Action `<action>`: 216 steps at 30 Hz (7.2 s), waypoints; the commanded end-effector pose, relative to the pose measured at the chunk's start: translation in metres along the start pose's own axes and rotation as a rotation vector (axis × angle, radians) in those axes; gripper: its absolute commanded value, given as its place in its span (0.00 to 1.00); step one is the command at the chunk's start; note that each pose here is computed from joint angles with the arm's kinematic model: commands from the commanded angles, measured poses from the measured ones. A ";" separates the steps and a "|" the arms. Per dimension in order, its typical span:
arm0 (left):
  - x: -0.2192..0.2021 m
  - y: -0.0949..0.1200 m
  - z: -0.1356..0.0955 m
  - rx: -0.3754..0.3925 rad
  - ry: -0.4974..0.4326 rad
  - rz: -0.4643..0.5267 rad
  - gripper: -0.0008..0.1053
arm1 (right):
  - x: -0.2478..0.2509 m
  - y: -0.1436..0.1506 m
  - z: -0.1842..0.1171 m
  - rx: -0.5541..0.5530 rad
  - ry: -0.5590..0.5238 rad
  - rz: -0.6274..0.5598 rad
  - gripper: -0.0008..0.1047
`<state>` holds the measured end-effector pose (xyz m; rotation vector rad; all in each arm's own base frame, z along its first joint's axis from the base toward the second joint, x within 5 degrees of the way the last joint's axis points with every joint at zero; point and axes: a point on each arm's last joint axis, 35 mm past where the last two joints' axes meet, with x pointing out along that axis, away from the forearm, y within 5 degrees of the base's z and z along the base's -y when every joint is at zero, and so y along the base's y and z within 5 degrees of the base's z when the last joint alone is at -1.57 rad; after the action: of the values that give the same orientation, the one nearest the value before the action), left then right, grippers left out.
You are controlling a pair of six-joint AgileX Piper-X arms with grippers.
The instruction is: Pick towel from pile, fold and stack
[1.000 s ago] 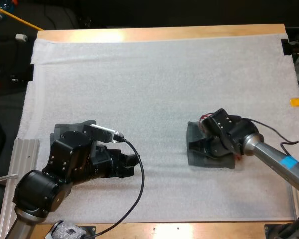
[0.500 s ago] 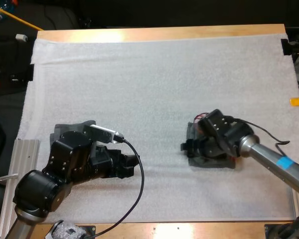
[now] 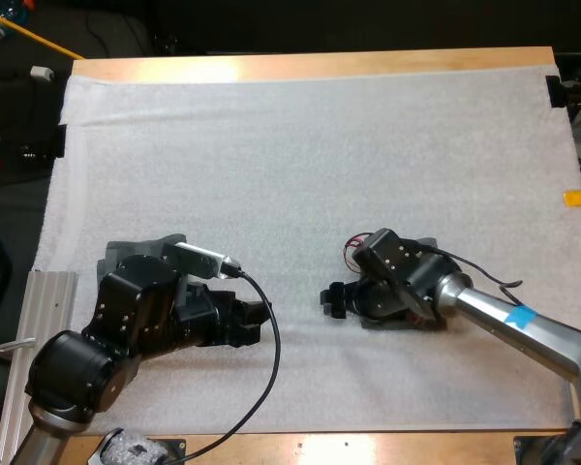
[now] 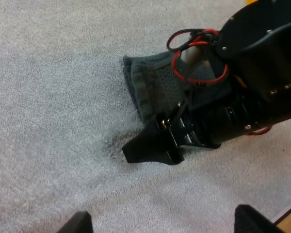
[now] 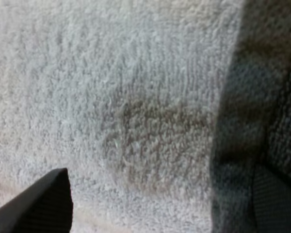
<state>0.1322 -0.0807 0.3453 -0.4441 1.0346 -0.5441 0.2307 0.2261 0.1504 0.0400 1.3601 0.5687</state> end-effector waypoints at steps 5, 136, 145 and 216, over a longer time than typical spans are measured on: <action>-0.002 -0.002 0.002 0.007 -0.008 -0.005 0.55 | -0.005 0.003 0.002 -0.005 -0.009 0.028 0.71; 0.316 0.002 0.011 -0.379 0.483 -0.094 0.01 | -0.289 -0.010 -0.173 -0.117 -0.551 0.130 0.68; 0.297 -0.009 0.017 -0.205 0.459 -0.109 0.01 | -0.289 -0.010 -0.173 -0.117 -0.551 0.130 0.68; 0.052 0.155 0.074 0.025 0.409 0.666 0.01 | -0.288 -0.011 -0.173 -0.117 -0.549 0.129 0.68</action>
<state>0.2525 0.0146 0.2505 0.0535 1.4856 -0.0608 0.0470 0.0492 0.3678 0.1775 0.7962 0.6772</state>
